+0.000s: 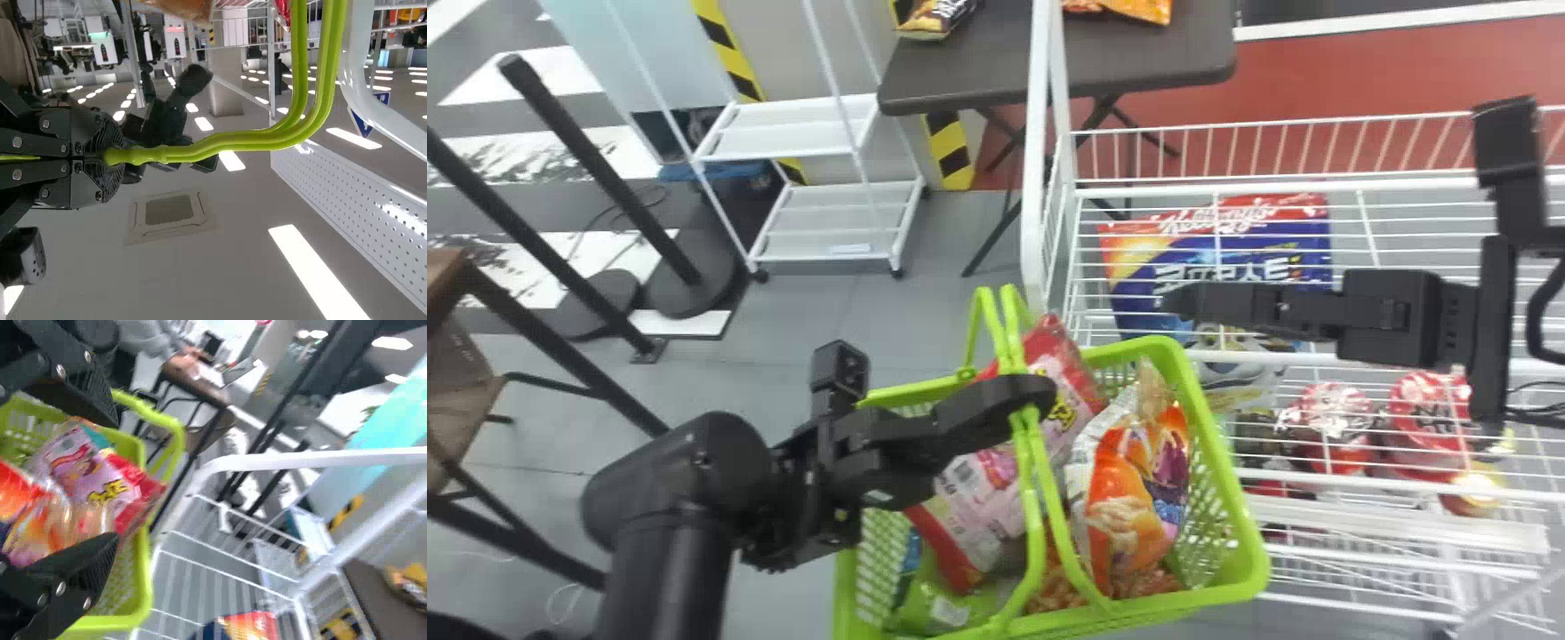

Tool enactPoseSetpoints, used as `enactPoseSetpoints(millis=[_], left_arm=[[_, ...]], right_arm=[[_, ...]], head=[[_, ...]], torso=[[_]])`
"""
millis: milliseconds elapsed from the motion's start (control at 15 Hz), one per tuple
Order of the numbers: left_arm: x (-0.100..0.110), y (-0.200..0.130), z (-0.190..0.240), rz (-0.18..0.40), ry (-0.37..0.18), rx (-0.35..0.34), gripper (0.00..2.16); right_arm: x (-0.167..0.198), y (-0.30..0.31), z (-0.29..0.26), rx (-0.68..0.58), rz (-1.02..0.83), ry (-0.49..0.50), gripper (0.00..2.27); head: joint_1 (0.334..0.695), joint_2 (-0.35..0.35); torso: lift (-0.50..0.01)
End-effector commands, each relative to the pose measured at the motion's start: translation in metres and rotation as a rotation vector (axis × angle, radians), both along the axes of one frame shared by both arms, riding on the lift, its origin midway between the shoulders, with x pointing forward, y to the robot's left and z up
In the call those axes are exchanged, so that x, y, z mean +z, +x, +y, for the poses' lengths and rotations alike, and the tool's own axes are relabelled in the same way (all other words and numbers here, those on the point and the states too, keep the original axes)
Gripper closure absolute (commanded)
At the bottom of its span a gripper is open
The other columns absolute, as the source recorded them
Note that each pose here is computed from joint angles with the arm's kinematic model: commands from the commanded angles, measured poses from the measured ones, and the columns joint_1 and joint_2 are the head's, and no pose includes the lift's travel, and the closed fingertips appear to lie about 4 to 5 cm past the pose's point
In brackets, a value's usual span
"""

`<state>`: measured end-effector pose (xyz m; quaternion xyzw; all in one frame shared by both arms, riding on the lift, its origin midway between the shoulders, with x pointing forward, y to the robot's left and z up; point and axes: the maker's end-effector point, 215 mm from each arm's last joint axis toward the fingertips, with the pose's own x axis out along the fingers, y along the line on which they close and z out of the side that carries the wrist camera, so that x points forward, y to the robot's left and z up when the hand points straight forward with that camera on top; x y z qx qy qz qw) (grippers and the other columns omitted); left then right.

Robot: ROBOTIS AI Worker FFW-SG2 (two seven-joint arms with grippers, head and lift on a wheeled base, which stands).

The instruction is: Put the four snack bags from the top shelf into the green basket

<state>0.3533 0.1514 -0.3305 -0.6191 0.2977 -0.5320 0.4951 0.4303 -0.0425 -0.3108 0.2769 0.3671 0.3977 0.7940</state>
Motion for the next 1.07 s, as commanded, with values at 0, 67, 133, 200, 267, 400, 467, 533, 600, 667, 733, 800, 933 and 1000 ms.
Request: enactPoseSetpoints(millis=[0,67,133,200,267,400,467,533,600,667,733,800,933,1000], left_arm=[[-0.001,-0.001,0.008,0.007,-0.007,0.014,2.15],[-0.002,-0.002,0.009,0.009,-0.007,0.016,2.15],[-0.004,-0.004,0.011,0.016,-0.007,0.02,2.15],[-0.007,-0.006,0.012,0.023,-0.008,0.023,2.15],[-0.009,-0.009,0.014,0.03,-0.006,0.03,2.15],[-0.015,-0.009,0.017,0.044,-0.002,0.035,2.15],[-0.016,-0.01,0.018,0.048,-0.001,0.037,2.15],[-0.016,-0.01,0.018,0.048,-0.001,0.037,2.15],[-0.018,-0.011,0.018,0.051,0.001,0.037,2.15],[-0.02,-0.011,0.018,0.055,0.001,0.038,2.15],[-0.021,-0.011,0.017,0.057,0.002,0.036,2.15],[-0.022,-0.011,0.017,0.059,0.003,0.036,2.15],[-0.022,-0.012,0.018,0.06,0.005,0.036,2.15],[-0.023,-0.013,0.018,0.062,0.005,0.036,2.15]], right_arm=[[-0.056,-0.014,-0.032,-0.077,0.054,-0.175,0.05],[-0.074,0.005,-0.051,-0.17,-0.009,-0.268,0.07],[-0.074,0.039,-0.077,-0.289,-0.151,-0.377,0.07],[-0.073,0.059,-0.096,-0.363,-0.257,-0.462,0.07],[-0.067,0.074,-0.111,-0.424,-0.373,-0.524,0.08],[-0.05,0.087,-0.132,-0.511,-0.524,-0.53,0.08],[-0.044,0.089,-0.147,-0.552,-0.575,-0.529,0.08],[-0.042,0.089,-0.162,-0.586,-0.612,-0.534,0.08],[-0.043,0.088,-0.175,-0.61,-0.634,-0.536,0.08],[-0.045,0.086,-0.185,-0.626,-0.652,-0.534,0.08],[-0.05,0.081,-0.195,-0.637,-0.651,-0.546,0.08],[-0.052,0.077,-0.199,-0.644,-0.653,-0.551,0.08],[-0.055,0.067,-0.214,-0.669,-0.658,-0.568,0.08],[-0.059,0.063,-0.218,-0.672,-0.65,-0.573,0.08]], head=[[0.695,0.168],[0.695,0.153],[0.695,0.141],[0.695,0.125],[0.695,0.077],[0.695,0.031],[0.695,0.017],[0.695,-0.003],[0.695,-0.016],[0.695,-0.032],[0.695,-0.048],[0.695,-0.06],[0.695,-0.091],[0.695,-0.101]], torso=[[0.0],[0.0],[0.0],[0.0],[0.0],[0.0],[0.0],[0.0],[0.0],[0.0],[0.0],[0.0],[0.0],[0.0]])
